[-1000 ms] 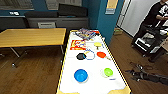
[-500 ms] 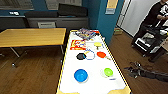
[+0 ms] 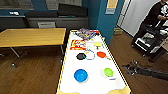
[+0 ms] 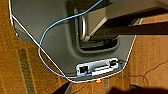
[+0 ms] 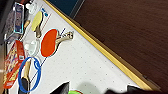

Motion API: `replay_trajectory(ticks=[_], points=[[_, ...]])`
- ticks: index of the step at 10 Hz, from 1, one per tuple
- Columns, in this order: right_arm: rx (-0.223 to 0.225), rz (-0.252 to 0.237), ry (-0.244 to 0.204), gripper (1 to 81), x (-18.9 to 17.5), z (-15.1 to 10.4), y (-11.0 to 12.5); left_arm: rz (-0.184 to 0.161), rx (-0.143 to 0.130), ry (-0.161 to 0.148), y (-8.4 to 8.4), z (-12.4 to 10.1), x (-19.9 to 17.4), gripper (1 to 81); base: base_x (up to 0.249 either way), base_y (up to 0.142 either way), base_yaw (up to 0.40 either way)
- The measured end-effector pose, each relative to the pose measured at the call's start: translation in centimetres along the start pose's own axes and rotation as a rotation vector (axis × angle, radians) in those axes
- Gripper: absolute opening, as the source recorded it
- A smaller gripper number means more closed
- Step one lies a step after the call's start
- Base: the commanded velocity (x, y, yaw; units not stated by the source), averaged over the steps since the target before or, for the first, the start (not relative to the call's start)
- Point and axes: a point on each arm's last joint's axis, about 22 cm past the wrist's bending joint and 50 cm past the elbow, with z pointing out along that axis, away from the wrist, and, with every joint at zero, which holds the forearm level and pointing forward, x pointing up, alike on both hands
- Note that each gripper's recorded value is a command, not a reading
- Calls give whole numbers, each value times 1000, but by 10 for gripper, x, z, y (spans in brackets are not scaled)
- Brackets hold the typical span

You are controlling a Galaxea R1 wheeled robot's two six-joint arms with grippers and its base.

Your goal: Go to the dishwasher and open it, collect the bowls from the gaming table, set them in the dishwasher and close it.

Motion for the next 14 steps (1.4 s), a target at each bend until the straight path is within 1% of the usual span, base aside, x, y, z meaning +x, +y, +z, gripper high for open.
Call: replay_trajectory(ticks=[1,2,3,4,7,8,9,11,12,13,14], points=[[4,6,-11,811,-9,9,-5,0,0,1,0,0,1,811,0,0,0],[-8,31,-13,811,-14,16,-1,0,0,0,0,0,0,811,0,0,0],[-21,48,-2,811,-10,19,5,0,0,1,0,0,1,811,0,0,0],[-29,54,13,811,-5,23,6,0,0,-1,0,0,0,811,0,0,0],[-39,66,16,811,-14,45,-3,0,1,-1,-1,0,0,811,0,0,0],[-44,70,21,811,-16,52,-4,1,5,-1,-4,-1,1,811,0,0,0],[-43,70,14,811,-22,57,-8,1,8,0,-7,-2,2,811,0,0,0],[-29,66,-8,811,-38,67,-20,1,5,0,-4,-1,2,811,0,0,0],[-26,64,-23,811,-47,70,-21,1,5,1,-4,-1,2,811,0,0,0],[-29,55,-34,811,-54,71,-17,1,7,0,-5,-1,2,811,0,0,0],[-32,39,-43,811,-61,72,-14,1,6,1,-5,-1,2,811,0,0,0]])
